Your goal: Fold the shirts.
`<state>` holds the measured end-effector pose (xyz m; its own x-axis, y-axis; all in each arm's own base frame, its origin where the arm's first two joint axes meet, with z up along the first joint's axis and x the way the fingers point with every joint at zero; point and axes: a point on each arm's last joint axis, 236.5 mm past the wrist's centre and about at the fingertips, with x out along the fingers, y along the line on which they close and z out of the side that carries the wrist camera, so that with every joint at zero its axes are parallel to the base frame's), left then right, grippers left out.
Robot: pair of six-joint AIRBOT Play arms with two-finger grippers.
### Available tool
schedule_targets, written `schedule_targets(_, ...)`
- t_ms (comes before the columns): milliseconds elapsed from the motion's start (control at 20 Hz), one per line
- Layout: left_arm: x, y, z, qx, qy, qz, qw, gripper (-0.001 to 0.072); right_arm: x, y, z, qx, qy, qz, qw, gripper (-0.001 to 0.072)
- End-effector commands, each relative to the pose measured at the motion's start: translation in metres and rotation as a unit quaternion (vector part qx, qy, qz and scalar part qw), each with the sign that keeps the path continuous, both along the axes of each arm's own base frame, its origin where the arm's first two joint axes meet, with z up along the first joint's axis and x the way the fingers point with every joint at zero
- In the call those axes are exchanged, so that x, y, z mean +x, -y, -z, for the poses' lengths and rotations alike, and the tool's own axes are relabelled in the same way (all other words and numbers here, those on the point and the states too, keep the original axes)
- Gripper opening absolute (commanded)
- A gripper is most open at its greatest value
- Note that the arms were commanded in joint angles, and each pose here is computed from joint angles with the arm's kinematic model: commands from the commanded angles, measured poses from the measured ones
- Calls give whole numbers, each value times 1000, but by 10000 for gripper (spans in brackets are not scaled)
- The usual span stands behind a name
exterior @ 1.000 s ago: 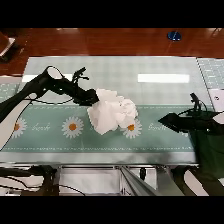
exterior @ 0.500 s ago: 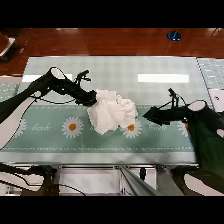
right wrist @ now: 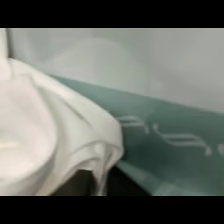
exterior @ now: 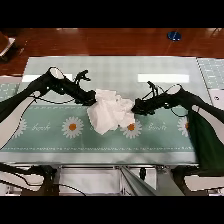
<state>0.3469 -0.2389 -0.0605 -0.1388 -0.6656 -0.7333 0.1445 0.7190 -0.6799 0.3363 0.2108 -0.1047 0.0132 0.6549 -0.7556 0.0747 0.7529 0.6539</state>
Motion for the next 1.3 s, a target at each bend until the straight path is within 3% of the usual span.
schedule_targets(0,6,-2,-7,-3,9,-3,1000,16,7,-18,-18,23,15,-52,998,24)
schedule_targets(200,69,-26,-105,-26,145,-42,988,16,67,-2,-133,28,154,-55,986,24)
schedule_targets(400,107,-62,-287,-48,364,-90,926,16,104,36,-322,-35,375,-26,926,24)
schedule_targets(600,62,-87,-428,-53,516,-107,848,16,45,67,-489,-90,551,1,830,24)
schedule_targets(800,-18,-104,-507,-31,612,-113,782,15,-51,99,-560,-144,631,22,762,24)
schedule_targets(950,-77,-127,-533,42,666,-123,735,16,-110,129,-563,-196,628,43,752,24)
schedule_targets(1050,-117,-130,-543,62,686,-119,715,16,-142,147,-549,-224,601,56,765,24)
schedule_targets(1150,-147,-126,-537,67,688,-106,715,16,-162,154,-535,-228,583,67,777,24)
schedule_targets(1250,-155,-124,-512,71,665,-97,737,16,-167,153,-516,-222,564,69,792,24)
